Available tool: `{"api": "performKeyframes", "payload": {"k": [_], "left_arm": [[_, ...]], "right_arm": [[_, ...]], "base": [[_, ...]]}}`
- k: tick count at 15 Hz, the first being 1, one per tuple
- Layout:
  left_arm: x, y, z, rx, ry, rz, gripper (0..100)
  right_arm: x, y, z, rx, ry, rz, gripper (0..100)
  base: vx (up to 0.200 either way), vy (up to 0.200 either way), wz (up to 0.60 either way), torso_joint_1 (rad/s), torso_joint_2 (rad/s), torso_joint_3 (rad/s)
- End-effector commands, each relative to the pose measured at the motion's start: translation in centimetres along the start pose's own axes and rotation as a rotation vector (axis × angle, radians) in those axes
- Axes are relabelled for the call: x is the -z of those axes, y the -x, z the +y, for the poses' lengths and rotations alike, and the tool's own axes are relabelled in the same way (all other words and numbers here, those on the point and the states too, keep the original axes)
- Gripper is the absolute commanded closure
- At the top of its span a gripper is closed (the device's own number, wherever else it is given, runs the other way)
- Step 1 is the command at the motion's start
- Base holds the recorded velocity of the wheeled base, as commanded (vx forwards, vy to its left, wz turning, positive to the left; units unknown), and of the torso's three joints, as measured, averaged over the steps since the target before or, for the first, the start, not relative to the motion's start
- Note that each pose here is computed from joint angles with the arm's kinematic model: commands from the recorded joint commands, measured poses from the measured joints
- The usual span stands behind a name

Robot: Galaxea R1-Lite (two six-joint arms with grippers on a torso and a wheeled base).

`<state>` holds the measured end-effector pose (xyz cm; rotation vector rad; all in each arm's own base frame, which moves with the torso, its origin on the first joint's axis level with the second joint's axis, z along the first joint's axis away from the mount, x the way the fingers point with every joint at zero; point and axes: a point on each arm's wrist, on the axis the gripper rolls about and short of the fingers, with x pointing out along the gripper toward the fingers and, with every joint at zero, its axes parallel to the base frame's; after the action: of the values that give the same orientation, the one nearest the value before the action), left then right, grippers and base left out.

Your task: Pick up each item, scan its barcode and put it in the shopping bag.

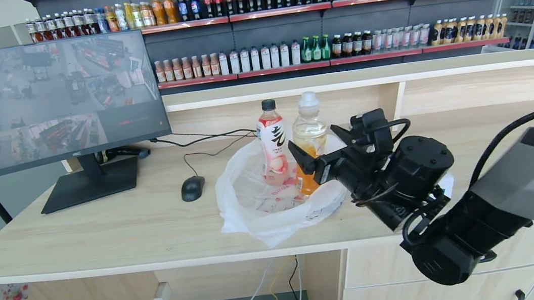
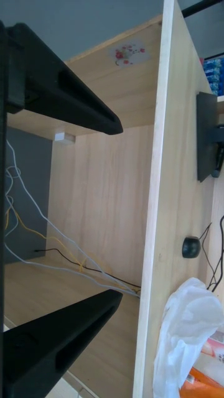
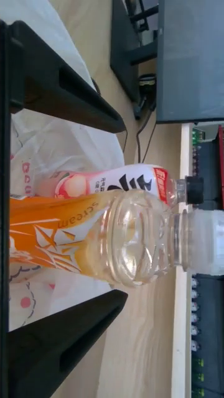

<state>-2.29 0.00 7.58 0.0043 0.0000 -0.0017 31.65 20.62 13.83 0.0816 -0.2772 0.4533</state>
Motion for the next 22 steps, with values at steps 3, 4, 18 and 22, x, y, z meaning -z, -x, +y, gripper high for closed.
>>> {"api": "performKeyframes", "payload": {"k": [3,4,18,22], "left_arm": [[0.0,0.0,0.0,0.000,0.000,0.000,0],[0.0,0.0,0.0,0.000,0.001,0.000,0],[0.0,0.0,0.0,0.000,0.003,0.002,0],[0.0,0.0,0.0,0.000,0.001,0.002,0]], "right_arm": [[-6.3,6.6,-1.1,0.015,0.013,-0.026,0],[-6.6,7.0,-1.2,0.018,0.018,-0.029,0],[-5.9,15.9,-2.4,0.027,0.038,0.157,0],[-6.4,15.3,-2.8,0.049,0.038,0.125,0]], "base": [[0.000,0.000,0.00,0.000,0.00,0.000],[0.000,0.000,0.00,0.000,0.00,0.000],[0.000,0.000,0.00,0.000,0.00,0.000],[0.000,-0.050,0.00,0.002,0.00,-0.001]]}}
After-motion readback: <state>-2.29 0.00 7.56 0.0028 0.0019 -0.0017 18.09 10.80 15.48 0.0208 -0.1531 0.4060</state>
